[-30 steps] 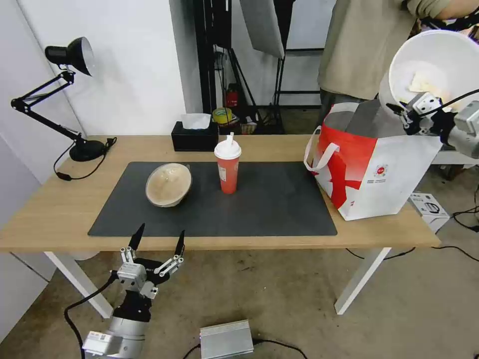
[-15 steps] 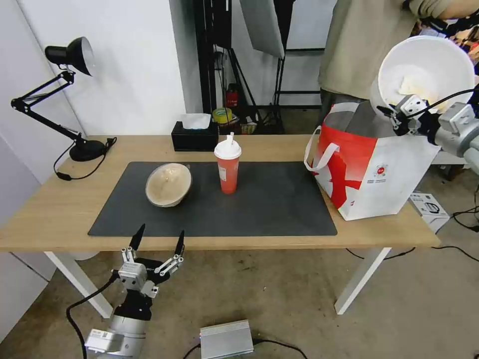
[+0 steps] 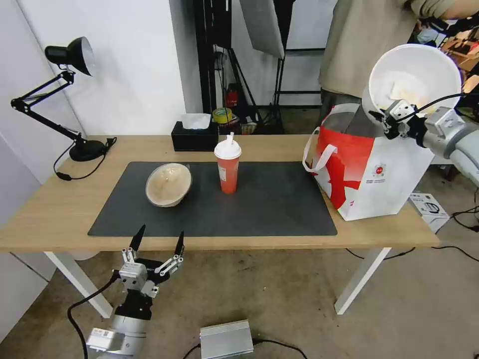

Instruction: Pick up the trash from the table and place it into the takeout bag.

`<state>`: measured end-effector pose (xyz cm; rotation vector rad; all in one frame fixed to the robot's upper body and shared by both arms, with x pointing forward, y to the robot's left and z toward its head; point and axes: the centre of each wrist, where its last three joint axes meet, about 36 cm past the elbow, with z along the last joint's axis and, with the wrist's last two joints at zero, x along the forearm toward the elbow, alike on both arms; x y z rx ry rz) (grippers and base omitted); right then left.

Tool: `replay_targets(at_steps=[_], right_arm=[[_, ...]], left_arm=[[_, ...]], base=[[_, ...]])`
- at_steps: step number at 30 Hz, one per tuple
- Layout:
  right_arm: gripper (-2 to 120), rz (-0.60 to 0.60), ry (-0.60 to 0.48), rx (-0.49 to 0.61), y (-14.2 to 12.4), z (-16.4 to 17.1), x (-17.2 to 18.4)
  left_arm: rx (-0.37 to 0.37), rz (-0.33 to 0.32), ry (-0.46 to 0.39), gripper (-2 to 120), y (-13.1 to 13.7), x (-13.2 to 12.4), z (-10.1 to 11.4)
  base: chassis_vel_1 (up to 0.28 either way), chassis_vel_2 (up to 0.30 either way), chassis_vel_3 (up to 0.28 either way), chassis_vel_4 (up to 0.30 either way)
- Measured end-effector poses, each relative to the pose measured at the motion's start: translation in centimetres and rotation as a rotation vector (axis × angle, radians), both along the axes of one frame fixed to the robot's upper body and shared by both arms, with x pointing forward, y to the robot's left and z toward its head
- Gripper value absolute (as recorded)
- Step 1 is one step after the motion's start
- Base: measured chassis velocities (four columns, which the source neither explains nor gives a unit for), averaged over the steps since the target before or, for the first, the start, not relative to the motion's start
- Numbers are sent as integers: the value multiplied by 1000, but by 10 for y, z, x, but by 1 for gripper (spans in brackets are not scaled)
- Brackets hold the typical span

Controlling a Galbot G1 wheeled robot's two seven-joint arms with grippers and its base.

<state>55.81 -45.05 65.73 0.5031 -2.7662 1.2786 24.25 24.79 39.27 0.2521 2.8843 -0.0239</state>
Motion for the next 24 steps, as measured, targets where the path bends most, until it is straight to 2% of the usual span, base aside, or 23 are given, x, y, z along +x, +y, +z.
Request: replay_targets(at_steps=[13,24], right_arm=[[0,-2,5,-6,1,-6,8],[0,3,-25,-7,3,9,13]], left_arm=[[1,-1,5,100,0,2,-3],[-1,1,9,100,0,1,-4]], base=[[0,0,0,0],[0,0,0,0]])
